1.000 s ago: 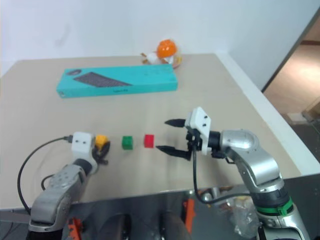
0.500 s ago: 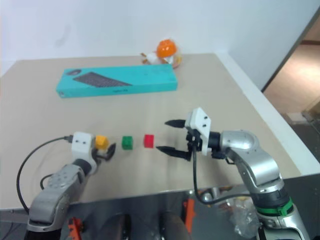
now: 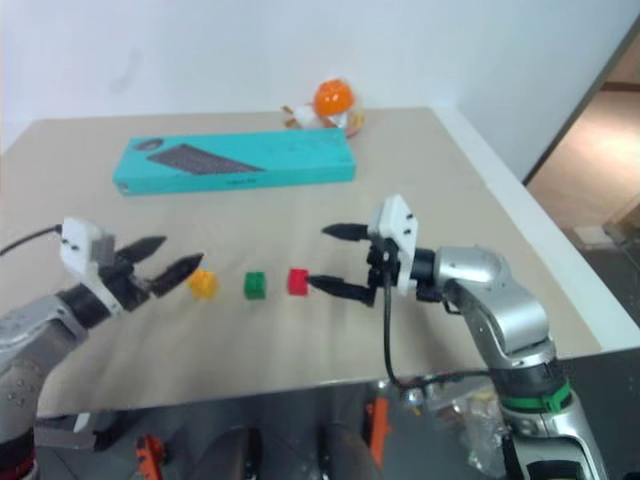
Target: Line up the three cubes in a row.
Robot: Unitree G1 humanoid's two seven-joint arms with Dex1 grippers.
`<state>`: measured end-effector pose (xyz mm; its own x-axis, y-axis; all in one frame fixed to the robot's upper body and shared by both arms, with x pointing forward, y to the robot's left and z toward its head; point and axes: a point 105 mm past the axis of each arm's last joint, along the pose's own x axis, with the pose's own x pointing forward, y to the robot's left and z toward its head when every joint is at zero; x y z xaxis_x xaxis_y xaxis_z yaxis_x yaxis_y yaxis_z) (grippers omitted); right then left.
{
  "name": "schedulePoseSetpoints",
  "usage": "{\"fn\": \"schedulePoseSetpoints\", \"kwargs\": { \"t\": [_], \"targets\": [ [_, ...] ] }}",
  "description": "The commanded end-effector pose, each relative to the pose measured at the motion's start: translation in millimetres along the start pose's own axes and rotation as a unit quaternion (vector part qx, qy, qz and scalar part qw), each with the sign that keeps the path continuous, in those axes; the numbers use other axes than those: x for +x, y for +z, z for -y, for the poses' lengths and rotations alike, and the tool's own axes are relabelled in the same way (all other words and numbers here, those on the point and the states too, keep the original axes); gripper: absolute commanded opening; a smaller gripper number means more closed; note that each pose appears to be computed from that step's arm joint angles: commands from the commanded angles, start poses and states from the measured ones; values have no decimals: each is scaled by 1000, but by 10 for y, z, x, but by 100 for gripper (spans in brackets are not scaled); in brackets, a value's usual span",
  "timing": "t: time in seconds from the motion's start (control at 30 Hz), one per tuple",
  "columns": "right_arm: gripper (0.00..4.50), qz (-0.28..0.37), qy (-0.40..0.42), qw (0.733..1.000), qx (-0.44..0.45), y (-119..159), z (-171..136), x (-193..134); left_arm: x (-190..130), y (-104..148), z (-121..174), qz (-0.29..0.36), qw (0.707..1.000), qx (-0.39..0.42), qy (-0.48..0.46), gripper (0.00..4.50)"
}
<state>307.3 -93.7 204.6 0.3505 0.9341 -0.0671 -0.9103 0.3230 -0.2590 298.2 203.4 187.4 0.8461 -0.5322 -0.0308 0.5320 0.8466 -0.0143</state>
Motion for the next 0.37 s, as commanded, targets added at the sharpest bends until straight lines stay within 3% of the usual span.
{"fn": "schedulePoseSetpoints", "kwargs": {
  "t": [0.03,0.2,0.37],
  "targets": [
    [450,-4,-30,999,-25,-67,207,1,65,52,-224,-16,997,62,-33,447],
    [450,-40,-43,997,-51,-276,363,-67,73,-28,-635,-71,989,125,-33,447],
    [450,-53,-63,995,-61,-366,417,-224,84,42,-827,-63,985,162,-10,447]
  ]
}}
